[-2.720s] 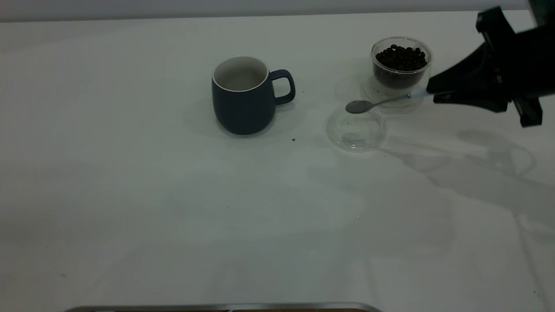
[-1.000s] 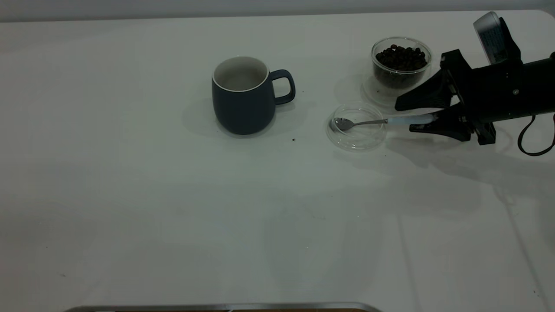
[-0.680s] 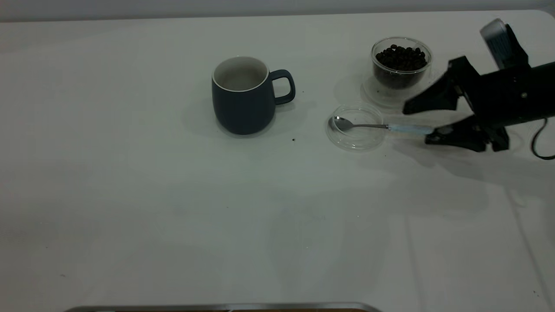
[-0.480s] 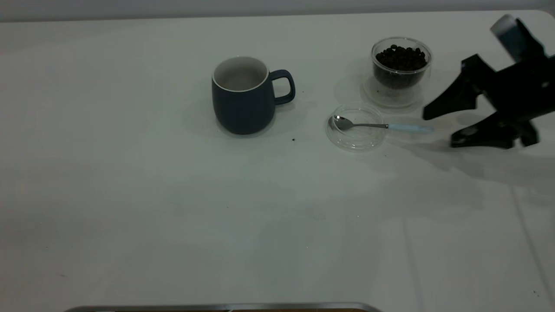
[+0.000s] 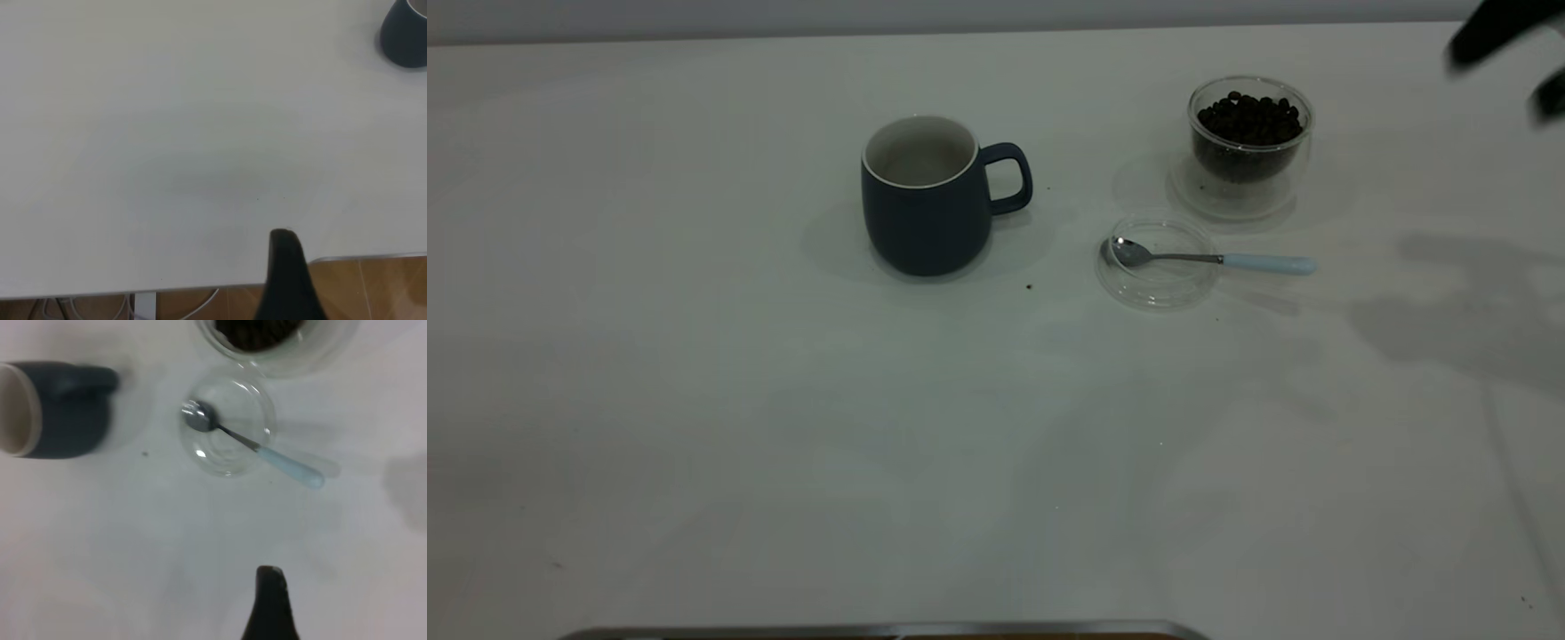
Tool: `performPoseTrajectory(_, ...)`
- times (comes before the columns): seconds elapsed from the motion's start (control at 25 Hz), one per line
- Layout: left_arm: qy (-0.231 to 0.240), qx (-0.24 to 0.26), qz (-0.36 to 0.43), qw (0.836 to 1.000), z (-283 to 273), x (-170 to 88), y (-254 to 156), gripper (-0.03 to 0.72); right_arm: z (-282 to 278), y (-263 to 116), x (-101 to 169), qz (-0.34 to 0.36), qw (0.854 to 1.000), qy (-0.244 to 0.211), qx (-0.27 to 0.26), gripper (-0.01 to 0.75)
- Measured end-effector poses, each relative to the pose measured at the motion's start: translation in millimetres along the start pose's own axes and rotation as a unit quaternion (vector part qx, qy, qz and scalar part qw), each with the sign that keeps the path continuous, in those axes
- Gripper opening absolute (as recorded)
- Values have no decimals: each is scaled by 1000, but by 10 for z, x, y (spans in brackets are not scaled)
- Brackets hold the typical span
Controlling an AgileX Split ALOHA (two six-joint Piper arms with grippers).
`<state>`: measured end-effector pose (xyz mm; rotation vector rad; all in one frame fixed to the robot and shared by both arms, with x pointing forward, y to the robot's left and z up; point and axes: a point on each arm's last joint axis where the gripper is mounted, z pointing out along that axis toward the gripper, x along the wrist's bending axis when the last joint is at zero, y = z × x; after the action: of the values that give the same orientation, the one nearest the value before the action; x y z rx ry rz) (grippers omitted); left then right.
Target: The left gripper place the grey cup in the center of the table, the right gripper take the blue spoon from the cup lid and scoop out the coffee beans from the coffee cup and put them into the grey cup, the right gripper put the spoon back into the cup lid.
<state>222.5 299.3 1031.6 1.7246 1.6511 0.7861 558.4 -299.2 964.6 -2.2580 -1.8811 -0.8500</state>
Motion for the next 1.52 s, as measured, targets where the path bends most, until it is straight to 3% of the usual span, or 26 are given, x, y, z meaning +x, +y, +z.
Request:
performPoseTrajectory(0.32,0,0,-1,1000,0,0,0,592,-1294,-473,563,-69,994,-3,-79,594)
performPoseTrajectory(0.64,0,0,-1,1000,0,0,0,592,-2019,-1154,854,-147,979,8,-140,561)
performPoseTrajectory(1.0,0,0,-1,1000,0,0,0,592,-2287,-1899,828,-201,960,-27,-194,561)
performPoseTrajectory(1.36,0,0,0,1000,0,0,0,592,-2426,-2332,649,-238,927,-129,-259,561)
performPoseTrajectory(1.52,0,0,0,1000,0,0,0,592,-2289,-2460,538,-232,928,-140,-255,560)
